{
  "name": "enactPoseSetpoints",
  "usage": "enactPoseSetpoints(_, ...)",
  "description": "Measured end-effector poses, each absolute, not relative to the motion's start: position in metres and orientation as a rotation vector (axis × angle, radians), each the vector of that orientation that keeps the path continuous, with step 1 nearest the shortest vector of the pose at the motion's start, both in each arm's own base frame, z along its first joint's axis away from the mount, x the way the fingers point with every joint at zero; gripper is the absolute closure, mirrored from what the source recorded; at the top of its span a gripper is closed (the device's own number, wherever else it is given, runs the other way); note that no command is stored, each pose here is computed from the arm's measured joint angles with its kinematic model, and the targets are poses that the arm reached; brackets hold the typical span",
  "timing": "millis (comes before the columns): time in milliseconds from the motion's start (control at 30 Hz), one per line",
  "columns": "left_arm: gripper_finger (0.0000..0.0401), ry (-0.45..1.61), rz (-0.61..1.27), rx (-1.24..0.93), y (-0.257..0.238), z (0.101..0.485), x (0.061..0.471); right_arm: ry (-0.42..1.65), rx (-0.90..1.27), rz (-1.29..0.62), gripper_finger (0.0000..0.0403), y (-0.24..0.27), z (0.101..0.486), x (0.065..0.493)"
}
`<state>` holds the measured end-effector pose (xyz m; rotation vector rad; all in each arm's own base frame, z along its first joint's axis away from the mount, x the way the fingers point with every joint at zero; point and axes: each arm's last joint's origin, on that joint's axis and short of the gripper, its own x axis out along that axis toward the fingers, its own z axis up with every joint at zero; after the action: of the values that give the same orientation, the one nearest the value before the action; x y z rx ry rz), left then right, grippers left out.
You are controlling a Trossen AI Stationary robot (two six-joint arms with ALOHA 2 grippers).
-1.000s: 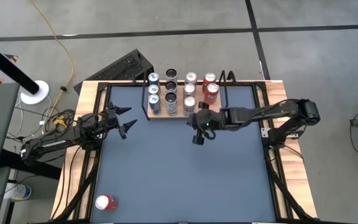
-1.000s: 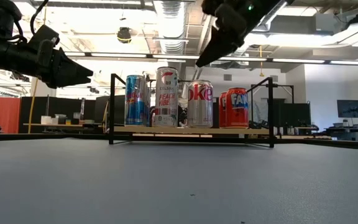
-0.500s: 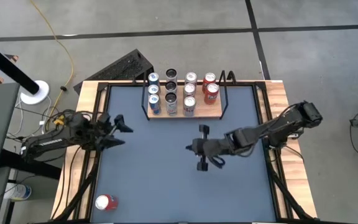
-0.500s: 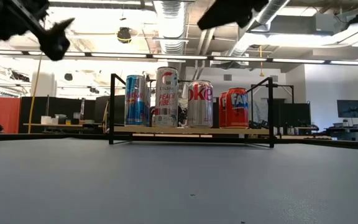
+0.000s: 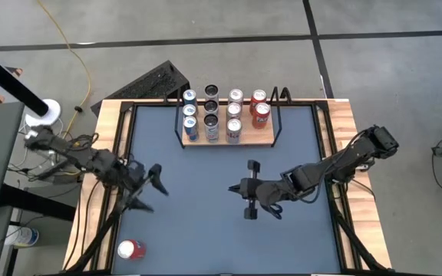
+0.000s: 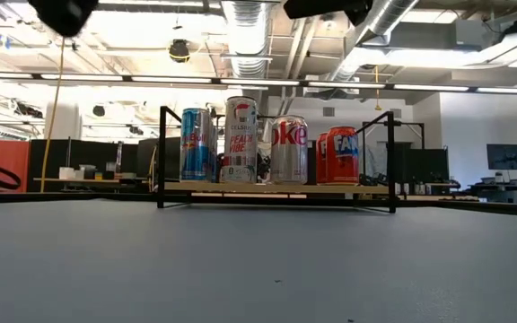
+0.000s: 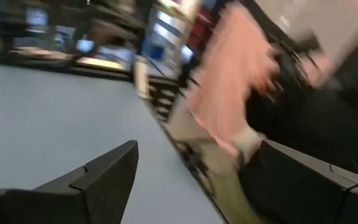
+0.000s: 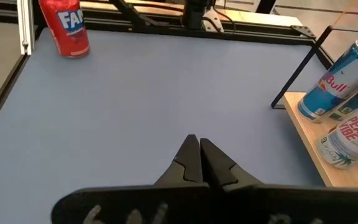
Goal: Place canned beverage on shelf
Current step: Put the orange soda can onto the shelf aligned with the other orange soda cans
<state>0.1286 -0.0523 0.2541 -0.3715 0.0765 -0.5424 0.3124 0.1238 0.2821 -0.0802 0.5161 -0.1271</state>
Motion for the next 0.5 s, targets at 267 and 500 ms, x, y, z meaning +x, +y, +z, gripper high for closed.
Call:
enactPoseSetpoints(267, 0.0074, 0.244, -0.67, -0.375, -0.092, 0.261, 0.154, 0.485, -0.063, -0.126, 0.0403, 0.125, 0.285, 0.314)
enactPoseSetpoints(500, 0.0074, 0.487, -0.715, -0.474, -0.102, 0.245, 0.175, 0.481, -0.014, -0.137, 0.0403, 0.125, 0.285, 0.314)
